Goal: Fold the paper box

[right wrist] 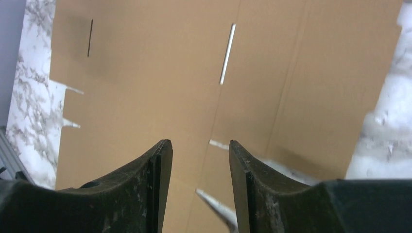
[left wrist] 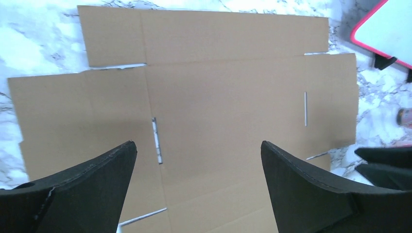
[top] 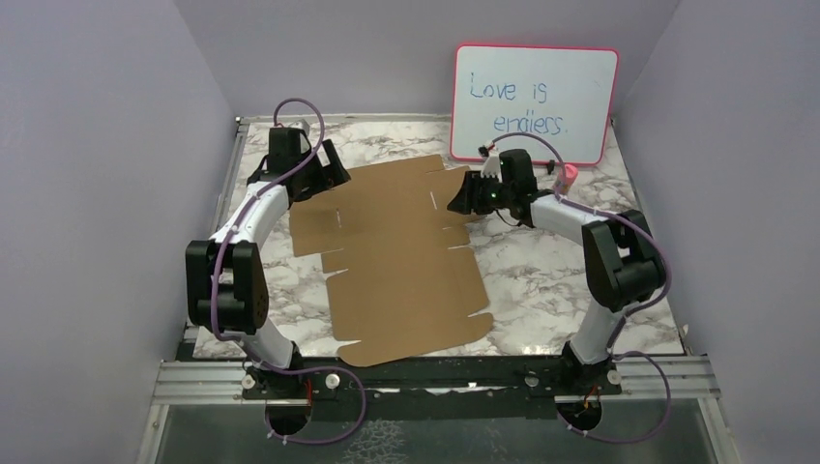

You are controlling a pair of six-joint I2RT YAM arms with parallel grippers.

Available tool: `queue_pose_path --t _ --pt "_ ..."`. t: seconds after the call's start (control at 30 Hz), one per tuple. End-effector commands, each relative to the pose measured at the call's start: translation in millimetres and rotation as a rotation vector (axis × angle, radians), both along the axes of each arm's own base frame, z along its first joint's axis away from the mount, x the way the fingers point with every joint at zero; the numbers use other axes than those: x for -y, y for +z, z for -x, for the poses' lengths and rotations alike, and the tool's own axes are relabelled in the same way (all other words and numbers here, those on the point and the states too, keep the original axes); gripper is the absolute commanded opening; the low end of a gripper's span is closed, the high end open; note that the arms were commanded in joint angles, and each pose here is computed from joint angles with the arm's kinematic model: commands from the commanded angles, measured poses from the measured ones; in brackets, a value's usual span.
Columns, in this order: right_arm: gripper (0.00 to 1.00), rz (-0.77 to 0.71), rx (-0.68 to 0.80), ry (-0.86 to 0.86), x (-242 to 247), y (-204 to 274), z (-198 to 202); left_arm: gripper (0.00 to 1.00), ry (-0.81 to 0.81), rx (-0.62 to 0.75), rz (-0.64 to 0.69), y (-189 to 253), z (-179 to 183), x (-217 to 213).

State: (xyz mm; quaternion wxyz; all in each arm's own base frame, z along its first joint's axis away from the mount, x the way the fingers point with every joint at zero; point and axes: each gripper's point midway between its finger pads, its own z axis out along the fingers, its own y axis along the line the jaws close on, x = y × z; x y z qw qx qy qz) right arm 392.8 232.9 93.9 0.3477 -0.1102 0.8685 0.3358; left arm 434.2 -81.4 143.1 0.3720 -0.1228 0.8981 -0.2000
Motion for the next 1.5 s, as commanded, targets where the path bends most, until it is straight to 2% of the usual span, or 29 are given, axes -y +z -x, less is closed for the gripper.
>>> queue_pose_path --t 0.0,0.1,0.3,0.7,0.93,1.13,1.33,1.47 --pt "0.54 -0.041 0.03 0.043 -21 -2 -25 0.99 -0.058 -0.048 -0.066 -13 9 -10" --pt "0.57 -0.06 0.012 0.063 -31 -11 -32 0.99 -0.063 -0.076 -0.097 -26 16 -14" --pt "0.58 -0.063 -0.07 0.081 -40 -43 -28 0.99 -0.085 -0.08 -0.118 -24 15 -18" --pt "0.61 0.025 -0.155 0.097 -13 -75 25 0.99 -0.087 -0.096 -0.115 -29 18 -19" --pt "0.64 0.092 -0.151 0.047 14 -71 58 0.99 -0.109 -0.1 -0.086 -30 16 -13" --pt "0.68 0.085 -0.043 0.024 17 -28 45 0.99 -0.119 -0.093 -0.078 -29 4 -12" --pt "0.75 0.059 0.088 -0.007 7 21 1 0.99 -0.119 -0.071 -0.02 -25 -33 -19" --pt "0.79 0.064 0.135 -0.05 6 32 -32 0.99 -0.12 -0.052 -0.002 -28 -65 -29"
